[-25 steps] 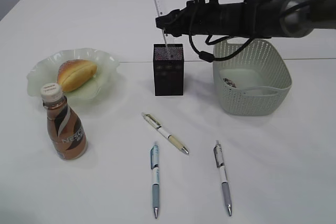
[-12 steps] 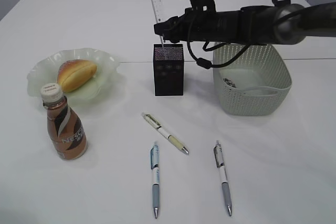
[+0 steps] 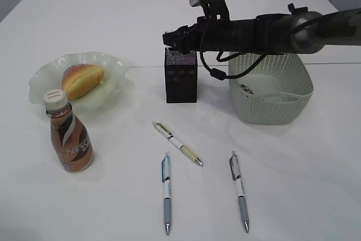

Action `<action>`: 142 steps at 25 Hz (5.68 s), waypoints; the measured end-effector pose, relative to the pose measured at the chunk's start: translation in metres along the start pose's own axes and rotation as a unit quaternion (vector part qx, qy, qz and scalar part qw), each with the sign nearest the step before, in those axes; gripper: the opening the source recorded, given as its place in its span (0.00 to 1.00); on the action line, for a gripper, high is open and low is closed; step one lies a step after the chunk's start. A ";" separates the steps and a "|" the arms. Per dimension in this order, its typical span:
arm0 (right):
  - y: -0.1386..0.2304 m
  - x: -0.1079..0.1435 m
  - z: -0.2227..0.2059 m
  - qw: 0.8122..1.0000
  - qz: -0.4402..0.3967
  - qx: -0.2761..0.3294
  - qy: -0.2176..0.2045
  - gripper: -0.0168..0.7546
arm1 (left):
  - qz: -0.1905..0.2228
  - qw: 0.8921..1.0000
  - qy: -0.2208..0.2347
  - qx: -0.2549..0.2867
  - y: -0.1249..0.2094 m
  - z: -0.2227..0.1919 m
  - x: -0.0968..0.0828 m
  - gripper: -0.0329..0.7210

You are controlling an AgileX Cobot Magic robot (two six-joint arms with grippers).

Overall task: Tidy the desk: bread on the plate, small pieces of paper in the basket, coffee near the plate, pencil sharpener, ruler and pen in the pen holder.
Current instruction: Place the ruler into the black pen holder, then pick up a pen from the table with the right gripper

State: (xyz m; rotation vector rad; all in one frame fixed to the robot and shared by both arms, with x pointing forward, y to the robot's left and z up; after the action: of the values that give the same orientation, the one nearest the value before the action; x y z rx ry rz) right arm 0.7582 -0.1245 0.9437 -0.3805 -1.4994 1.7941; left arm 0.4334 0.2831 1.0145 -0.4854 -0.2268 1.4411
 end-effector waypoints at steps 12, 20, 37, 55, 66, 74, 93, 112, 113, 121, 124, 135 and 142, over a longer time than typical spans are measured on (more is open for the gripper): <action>-0.051 0.023 0.031 0.999 -0.043 0.033 0.006 0.55 | 0.000 1.000 0.000 0.000 0.000 0.000 0.000 0.62; -0.101 0.065 0.089 0.988 -0.055 0.144 0.035 0.55 | 0.000 1.000 0.000 0.000 0.000 0.000 0.000 0.62; -0.078 0.143 0.183 0.898 -0.093 0.409 0.136 0.51 | 0.002 1.000 0.002 -0.001 0.000 0.000 0.000 0.62; 0.038 0.124 0.177 0.790 -0.277 0.489 0.244 0.50 | 0.006 1.000 0.006 -0.002 0.000 0.000 -0.001 0.62; 0.077 0.121 0.138 0.776 -0.286 0.500 0.257 0.50 | 0.008 1.000 0.007 -0.003 -0.001 0.000 -0.001 0.62; 0.086 0.108 0.116 0.767 -0.291 0.496 0.285 0.50 | 0.008 1.000 0.007 -0.006 -0.001 0.000 -0.001 0.62; 0.115 0.097 0.102 0.745 -0.292 0.522 0.297 0.50 | 0.009 1.000 0.005 -0.014 -0.003 0.000 -0.001 0.62; 0.118 0.094 0.101 0.747 -0.277 0.523 0.303 0.50 | 0.009 1.000 0.005 -0.014 -0.003 0.000 -0.001 0.62; 0.119 0.093 0.101 0.747 -0.276 0.523 0.304 0.50 | 0.009 1.000 0.005 -0.014 -0.003 0.000 -0.001 0.62; 0.119 0.093 0.102 0.747 -0.273 0.524 0.305 0.32 | 0.009 1.000 0.005 -0.014 -0.003 0.000 -0.001 0.62; 0.118 0.093 0.101 0.749 -0.269 0.525 0.302 0.20 | 0.009 1.000 0.005 -0.014 -0.003 0.000 -0.001 0.62; 0.104 0.096 0.105 0.762 -0.256 0.517 0.293 0.17 | 0.009 1.000 0.005 -0.014 -0.003 0.000 -0.001 0.62; 0.049 0.106 0.115 0.822 -0.239 0.433 0.281 0.17 | 0.009 1.000 0.005 -0.014 -0.003 0.000 -0.001 0.62</action>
State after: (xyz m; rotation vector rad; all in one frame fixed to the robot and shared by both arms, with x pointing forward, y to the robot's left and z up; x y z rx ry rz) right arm 0.5944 -0.1334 0.9531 -0.0361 -0.2396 1.5535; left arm 0.4358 0.2819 1.0159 -0.5188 -0.2356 1.4533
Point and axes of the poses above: a point on each arm's last joint axis where the gripper is mounted, z pointing back along that axis away from the gripper, x along the wrist's bending axis when the last joint is at zero, y = z × x, the point moved 1 cm from there along -z, pointing out along that axis toward the gripper, and after that the axes turned 6 degrees about -z, right-handed, at the moved point
